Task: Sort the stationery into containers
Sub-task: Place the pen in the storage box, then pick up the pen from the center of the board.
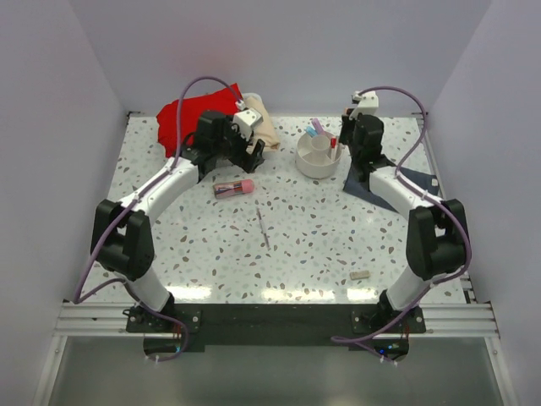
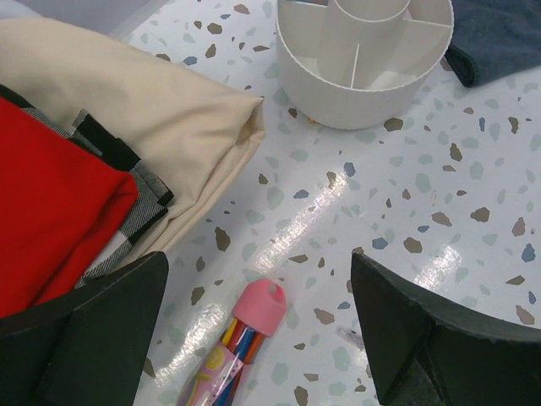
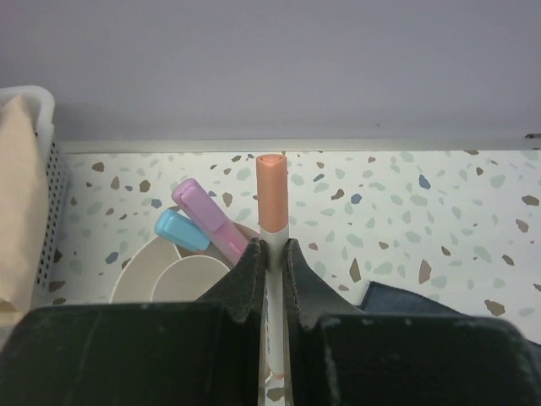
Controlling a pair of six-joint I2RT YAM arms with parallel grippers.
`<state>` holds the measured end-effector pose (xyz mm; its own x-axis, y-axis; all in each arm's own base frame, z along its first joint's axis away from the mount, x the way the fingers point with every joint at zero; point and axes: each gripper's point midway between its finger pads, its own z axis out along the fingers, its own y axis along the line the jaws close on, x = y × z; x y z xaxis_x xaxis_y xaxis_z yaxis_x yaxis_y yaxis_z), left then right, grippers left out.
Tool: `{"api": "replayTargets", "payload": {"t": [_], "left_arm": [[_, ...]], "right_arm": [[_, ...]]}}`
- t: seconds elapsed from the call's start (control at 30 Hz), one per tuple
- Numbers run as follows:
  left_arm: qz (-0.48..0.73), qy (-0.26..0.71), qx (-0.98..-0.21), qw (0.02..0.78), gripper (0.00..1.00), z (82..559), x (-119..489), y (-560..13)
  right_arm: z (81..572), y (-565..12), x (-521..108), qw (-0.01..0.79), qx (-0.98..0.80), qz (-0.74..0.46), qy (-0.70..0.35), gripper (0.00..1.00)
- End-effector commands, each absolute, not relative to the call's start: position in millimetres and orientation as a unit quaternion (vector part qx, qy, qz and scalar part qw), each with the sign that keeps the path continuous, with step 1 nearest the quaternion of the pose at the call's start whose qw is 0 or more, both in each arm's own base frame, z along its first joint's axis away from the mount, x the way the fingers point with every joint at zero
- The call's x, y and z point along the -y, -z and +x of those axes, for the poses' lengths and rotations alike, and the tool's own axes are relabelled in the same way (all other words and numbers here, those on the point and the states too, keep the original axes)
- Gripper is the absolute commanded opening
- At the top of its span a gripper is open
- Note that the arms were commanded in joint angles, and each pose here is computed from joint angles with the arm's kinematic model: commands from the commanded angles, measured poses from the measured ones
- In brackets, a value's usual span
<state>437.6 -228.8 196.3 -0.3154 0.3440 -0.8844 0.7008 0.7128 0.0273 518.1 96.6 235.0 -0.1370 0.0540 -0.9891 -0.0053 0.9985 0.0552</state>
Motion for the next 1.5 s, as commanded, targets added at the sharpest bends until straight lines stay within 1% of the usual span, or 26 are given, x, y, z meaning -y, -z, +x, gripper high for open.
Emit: {"api": "replayTargets", "payload": {"t": [0.0, 0.27, 0.57, 0.6, 0.7, 0.8, 0.87, 0.9, 0.93, 1.0, 1.07, 1.13, 1.17, 1.23, 1.27, 1.3, 1.33, 1.37, 1.4, 1.43, 1.47], "left_arm": [[0.344, 0.170, -0.773, 0.505, 0.94, 452.6, 237.0, -213.2], [0.347, 0.159, -0.777, 0.500, 0.95, 456.2, 238.9, -205.3], [0.346, 0.148, -0.781, 0.499, 0.95, 453.6, 236.1, -203.0], [0.345, 0.148, -0.781, 0.499, 0.95, 453.3, 235.8, -202.7], [0.344, 0.147, -0.783, 0.496, 0.96, 449.9, 234.1, -200.3], [0.344, 0.148, -0.782, 0.498, 0.96, 445.2, 232.3, -202.3], [0.342, 0.144, -0.780, 0.504, 0.96, 442.4, 229.3, -206.4], [0.342, 0.142, -0.779, 0.506, 0.96, 441.3, 228.2, -207.2], [0.341, 0.139, -0.780, 0.506, 0.96, 439.9, 226.3, -205.0], [0.338, 0.136, -0.776, 0.515, 0.96, 436.8, 222.7, -211.8], [0.336, 0.135, -0.772, 0.522, 0.96, 431.1, 219.7, -215.1], [0.332, 0.132, -0.773, 0.524, 0.97, 426.0, 216.0, -211.5], [0.330, 0.131, -0.770, 0.531, 0.97, 422.1, 212.9, -217.5], [0.327, 0.127, -0.770, 0.533, 0.98, 413.3, 206.6, -217.9], [0.325, 0.125, -0.771, 0.533, 0.98, 410.2, 204.0, -217.9], [0.321, 0.121, -0.774, 0.531, 0.98, 407.1, 199.9, -216.4], [0.318, 0.118, -0.777, 0.531, 0.99, 400.0, 194.7, -215.0], [0.311, 0.115, -0.780, 0.530, 0.99, 397.7, 189.7, -214.4], [0.306, 0.111, -0.784, 0.528, 0.99, 394.2, 185.0, -212.7], [0.301, 0.108, -0.786, 0.529, 1.00, 387.7, 179.6, -212.1], [0.274, 0.107, -0.795, 0.531, 1.00, 388.5, 170.8, -213.1]], "right_arm": [[543.2, -264.7, -95.4, 0.700, -0.712, 0.043, -0.040, 0.00], [567.2, -232.4, -101.7, 0.681, -0.729, 0.051, -0.048, 0.00], [573.2, -195.5, -103.0, 0.638, -0.767, 0.054, -0.039, 0.00], [571.3, -186.2, -101.6, 0.625, -0.778, 0.055, -0.032, 0.02], [568.3, -180.8, -102.5, 0.611, -0.789, 0.051, -0.032, 0.28], [562.7, -184.3, -104.3, 0.601, -0.797, 0.050, -0.039, 0.34], [560.2, -203.2, -104.4, 0.607, -0.792, 0.051, -0.045, 0.36], [556.4, -204.8, -104.6, 0.600, -0.797, 0.048, -0.045, 0.36], [552.3, -225.5, -105.3, 0.611, -0.789, 0.048, -0.051, 0.36], [543.3, -239.1, -105.4, 0.610, -0.790, 0.042, -0.057, 0.36], [529.8, -265.9, -117.7, 0.617, -0.782, 0.019, -0.091, 0.37], [513.4, -268.0, -132.6, 0.593, -0.795, -0.004, -0.127, 0.38], [501.0, -273.1, -146.5, 0.580, -0.798, -0.026, -0.162, 0.38], [474.2, -256.4, -174.3, 0.524, -0.824, -0.064, -0.206, 0.39], [454.0, -239.5, -191.6, 0.477, -0.842, -0.093, -0.236, 0.39], [445.0, -227.3, -199.2, 0.457, -0.852, -0.106, -0.231, 0.39], [428.9, -215.4, -222.7, 0.436, -0.861, -0.129, -0.227, 0.39], [421.5, -199.1, -222.2, 0.421, -0.878, -0.127, -0.189, 0.40], [411.8, -179.8, -229.4, 0.404, -0.887, -0.140, -0.175, 0.41], [397.9, -173.5, -247.4, 0.398, -0.888, -0.158, -0.170, 0.43], [390.4, -165.2, -252.7, 0.390, -0.892, -0.162, -0.160, 0.48]]}}
